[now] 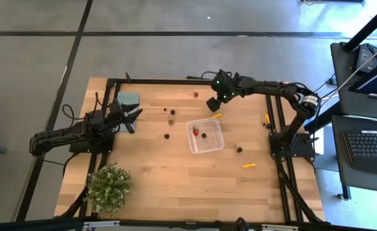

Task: Pick and placing Produce into tupperware
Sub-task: Put the top right strawberry into the transparent bin

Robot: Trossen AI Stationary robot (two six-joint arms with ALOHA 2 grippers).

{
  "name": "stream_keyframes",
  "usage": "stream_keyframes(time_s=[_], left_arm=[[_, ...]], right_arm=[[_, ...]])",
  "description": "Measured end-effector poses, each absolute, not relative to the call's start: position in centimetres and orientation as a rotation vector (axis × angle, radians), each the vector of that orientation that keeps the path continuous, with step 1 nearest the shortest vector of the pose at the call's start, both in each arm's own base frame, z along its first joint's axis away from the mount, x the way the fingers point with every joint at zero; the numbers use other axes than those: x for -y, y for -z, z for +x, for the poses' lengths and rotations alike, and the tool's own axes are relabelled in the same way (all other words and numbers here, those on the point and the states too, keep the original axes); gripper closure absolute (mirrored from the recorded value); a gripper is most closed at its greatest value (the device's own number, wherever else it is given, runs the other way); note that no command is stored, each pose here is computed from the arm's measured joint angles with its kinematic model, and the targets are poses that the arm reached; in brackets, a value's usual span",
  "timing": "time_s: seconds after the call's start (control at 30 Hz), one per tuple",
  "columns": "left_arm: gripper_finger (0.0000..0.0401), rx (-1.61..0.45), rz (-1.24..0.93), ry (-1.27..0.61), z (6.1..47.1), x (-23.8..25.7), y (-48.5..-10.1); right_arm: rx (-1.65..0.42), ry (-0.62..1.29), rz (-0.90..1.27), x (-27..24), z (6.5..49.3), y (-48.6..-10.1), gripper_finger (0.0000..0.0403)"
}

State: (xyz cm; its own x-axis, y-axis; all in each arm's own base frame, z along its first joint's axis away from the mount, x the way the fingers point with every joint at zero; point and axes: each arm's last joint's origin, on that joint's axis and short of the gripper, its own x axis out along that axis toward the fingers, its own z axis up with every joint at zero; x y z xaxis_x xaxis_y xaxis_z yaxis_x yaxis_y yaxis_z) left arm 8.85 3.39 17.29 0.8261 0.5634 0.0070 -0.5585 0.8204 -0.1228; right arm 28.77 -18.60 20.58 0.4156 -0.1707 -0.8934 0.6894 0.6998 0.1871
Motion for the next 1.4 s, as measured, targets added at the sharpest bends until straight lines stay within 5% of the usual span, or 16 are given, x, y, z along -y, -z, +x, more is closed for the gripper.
stream_keyframes(time_s=[0.23, 0.53, 1.4], left_arm=[[0.0252, 0.045, -0.121, -0.597, 8.8, -3.4, -17.3], [0.0252, 0.046, -0.125, -0.595, 8.9, -3.4, -17.3], [0.0252, 0.044, -0.118, -0.593, 8.9, -3.4, -17.3]], right_arm=[[-1.042, 0.616, 0.594, 20.3, 30.4, -23.7, 0.0135], [-1.257, 0.596, 0.636, 21.3, 32.0, -19.0, 0.0135], [-1.392, 0.578, 0.570, 20.4, 34.0, -13.7, 0.0139]])
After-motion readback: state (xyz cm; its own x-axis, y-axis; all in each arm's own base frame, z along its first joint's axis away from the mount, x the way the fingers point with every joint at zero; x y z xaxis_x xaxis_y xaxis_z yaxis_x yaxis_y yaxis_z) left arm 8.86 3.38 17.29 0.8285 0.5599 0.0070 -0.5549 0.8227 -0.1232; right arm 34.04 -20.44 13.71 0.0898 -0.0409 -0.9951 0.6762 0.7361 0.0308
